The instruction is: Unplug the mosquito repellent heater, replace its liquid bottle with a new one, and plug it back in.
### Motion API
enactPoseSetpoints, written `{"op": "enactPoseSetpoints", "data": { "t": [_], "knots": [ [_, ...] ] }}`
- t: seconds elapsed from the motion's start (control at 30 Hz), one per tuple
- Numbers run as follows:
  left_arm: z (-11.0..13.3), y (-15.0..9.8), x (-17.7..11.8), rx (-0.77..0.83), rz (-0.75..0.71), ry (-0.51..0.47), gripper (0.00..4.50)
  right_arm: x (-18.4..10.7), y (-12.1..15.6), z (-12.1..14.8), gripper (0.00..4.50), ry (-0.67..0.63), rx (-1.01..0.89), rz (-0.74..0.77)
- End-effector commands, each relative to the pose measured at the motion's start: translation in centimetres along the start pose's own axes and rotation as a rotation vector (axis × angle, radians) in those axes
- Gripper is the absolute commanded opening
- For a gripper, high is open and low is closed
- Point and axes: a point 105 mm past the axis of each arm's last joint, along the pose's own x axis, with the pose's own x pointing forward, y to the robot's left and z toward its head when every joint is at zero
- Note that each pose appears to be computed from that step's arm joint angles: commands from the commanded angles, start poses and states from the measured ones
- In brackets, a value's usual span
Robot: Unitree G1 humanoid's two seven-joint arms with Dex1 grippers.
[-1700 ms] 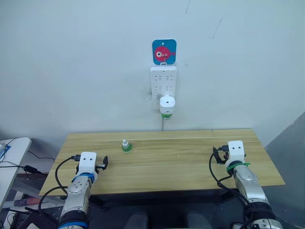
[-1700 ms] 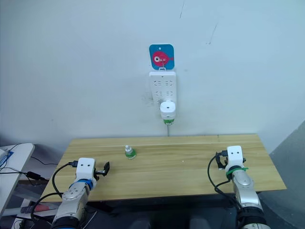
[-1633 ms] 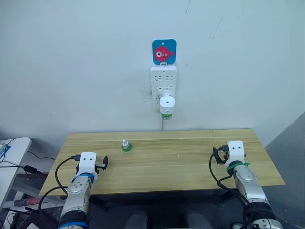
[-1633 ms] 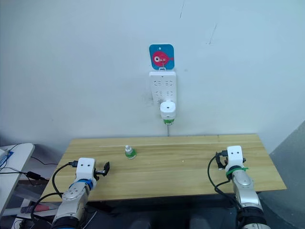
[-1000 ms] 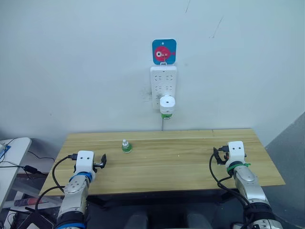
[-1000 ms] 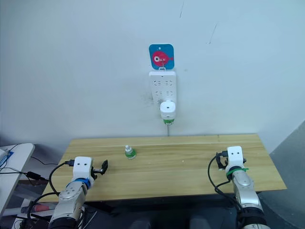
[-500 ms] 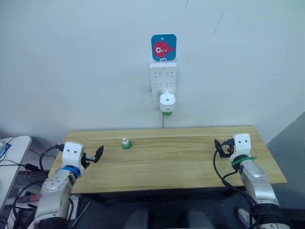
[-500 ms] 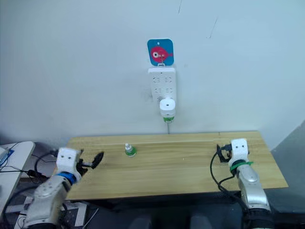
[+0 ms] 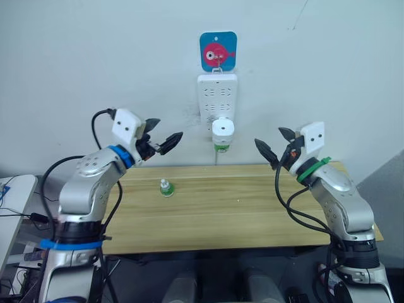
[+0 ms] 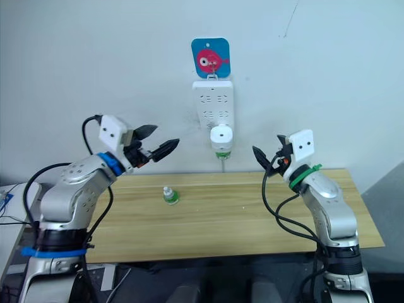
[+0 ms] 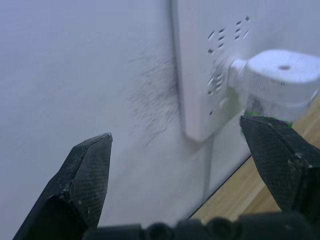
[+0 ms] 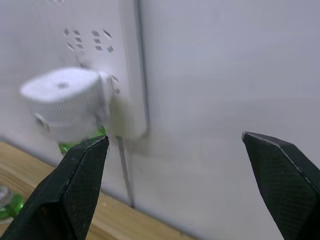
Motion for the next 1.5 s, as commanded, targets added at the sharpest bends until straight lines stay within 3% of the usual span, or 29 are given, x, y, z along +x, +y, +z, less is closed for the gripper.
{"op": "enactPoseSetpoints", "data": {
  "t": [0.03,0.07,0.23,0.47,0.6,1.07,1.3,1.5],
  "knots": [
    [0.8,0.1,1.5,0.031,-0.045,-0.04,4.5,0.2,1.6,2.4,4.46,-0.069,-0.015,0.059],
    [0.7,0.1,2.0,0.034,-0.061,-0.042,4.5,0.2,1.9,2.4,4.46,-0.069,-0.018,0.069],
    [0.9,0.5,4.3,0.056,-0.092,-0.051,3.0,0.1,3.0,2.2,4.5,-0.058,-0.029,0.109],
    [1.6,-0.3,7.7,0.088,-0.151,-0.08,3.0,0.0,3.3,1.7,4.5,-0.049,-0.028,0.101],
    [1.4,-2.0,9.6,0.115,-0.232,-0.062,3.0,-0.4,3.6,0.8,4.5,-0.021,-0.033,0.102],
    [1.7,-3.4,10.7,0.163,-0.312,-0.079,3.0,-0.1,3.7,-1.4,4.5,0.045,-0.029,0.044],
    [1.8,-3.2,10.1,0.116,-0.341,-0.093,1.44,1.7,4.5,-1.1,4.5,0.036,-0.043,0.054],
    [1.7,-3.5,9.9,0.074,-0.36,-0.091,1.38,4.0,4.1,-0.6,4.5,0.024,-0.077,-0.009]
  ]
}}
